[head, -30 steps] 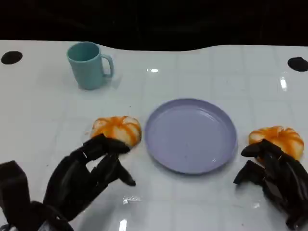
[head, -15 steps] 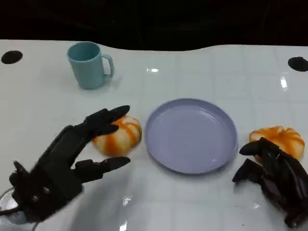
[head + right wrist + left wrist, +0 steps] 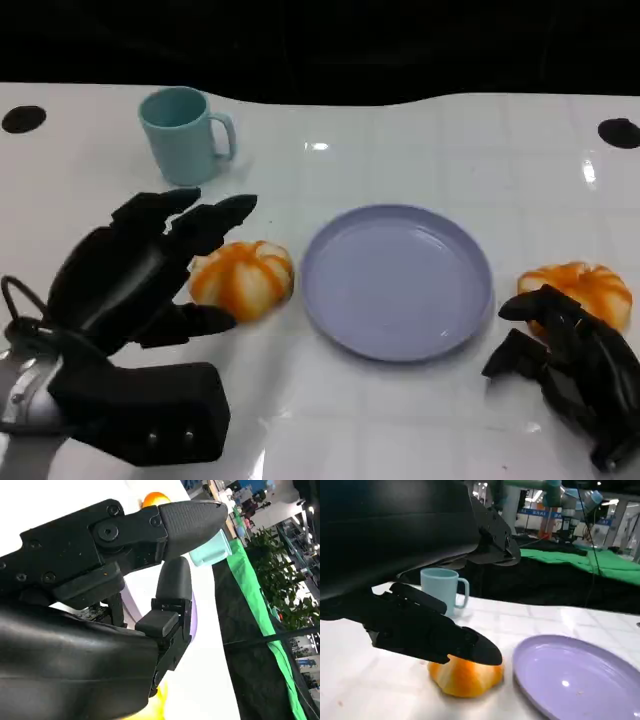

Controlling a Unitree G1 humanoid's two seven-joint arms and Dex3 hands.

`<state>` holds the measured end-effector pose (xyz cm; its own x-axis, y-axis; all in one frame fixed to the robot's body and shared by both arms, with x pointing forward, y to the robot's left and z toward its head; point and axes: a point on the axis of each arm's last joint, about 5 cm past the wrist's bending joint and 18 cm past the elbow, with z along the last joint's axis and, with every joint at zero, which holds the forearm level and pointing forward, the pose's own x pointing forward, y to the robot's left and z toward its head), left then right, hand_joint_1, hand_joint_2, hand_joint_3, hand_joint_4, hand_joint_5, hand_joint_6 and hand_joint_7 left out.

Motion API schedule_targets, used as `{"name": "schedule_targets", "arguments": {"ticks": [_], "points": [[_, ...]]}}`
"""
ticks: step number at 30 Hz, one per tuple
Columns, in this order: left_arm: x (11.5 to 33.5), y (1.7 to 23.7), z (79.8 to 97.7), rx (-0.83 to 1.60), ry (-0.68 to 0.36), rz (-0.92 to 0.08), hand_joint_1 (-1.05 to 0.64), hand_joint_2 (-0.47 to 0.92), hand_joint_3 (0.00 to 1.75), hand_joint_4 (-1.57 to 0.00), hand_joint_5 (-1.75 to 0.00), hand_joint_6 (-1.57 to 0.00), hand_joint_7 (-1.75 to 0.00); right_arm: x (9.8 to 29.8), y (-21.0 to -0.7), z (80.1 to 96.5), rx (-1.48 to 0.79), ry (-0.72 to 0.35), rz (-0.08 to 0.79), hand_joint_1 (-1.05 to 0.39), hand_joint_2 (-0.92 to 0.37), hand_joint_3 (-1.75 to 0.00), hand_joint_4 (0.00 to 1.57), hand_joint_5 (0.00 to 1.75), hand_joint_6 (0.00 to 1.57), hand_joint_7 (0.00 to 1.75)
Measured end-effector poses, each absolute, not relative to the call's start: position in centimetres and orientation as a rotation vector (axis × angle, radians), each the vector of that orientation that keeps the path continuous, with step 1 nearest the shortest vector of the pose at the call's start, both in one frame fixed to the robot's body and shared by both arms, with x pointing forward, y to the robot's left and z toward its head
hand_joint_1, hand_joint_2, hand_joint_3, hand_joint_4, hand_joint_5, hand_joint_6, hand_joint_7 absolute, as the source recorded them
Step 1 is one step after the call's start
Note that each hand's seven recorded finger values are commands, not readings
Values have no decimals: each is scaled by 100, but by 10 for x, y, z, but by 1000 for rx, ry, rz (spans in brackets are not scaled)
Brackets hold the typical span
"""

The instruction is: Grasp the bread from the table and place it into the plate.

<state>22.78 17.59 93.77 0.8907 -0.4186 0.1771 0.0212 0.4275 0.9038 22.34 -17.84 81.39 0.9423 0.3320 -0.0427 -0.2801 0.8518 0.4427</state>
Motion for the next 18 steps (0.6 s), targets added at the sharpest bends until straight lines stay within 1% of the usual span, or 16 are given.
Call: {"name": "schedule_targets", "arguments": {"ticks": [7, 12, 16, 18], "points": [[237, 174, 941, 1234, -365, -316, -48, 82, 0, -1, -17, -23, 0, 223, -178, 814, 436, 116, 324, -55, -92, -22, 67, 155, 61, 126], [246, 166, 945, 1279, -312, -372, -49, 82, 0, -2, -15, -21, 0, 223, -178, 814, 434, 114, 320, -55, -92, -20, 68, 154, 62, 126], [248, 163, 944, 1306, -288, -396, -49, 83, 0, -2, -13, -19, 0, 224, -178, 815, 441, 118, 322, -55, -92, -21, 69, 154, 62, 126], [254, 161, 940, 1314, -261, -422, -48, 83, 0, -2, -13, -18, 0, 223, -179, 815, 438, 117, 319, -55, -92, -22, 69, 154, 61, 126]]}}
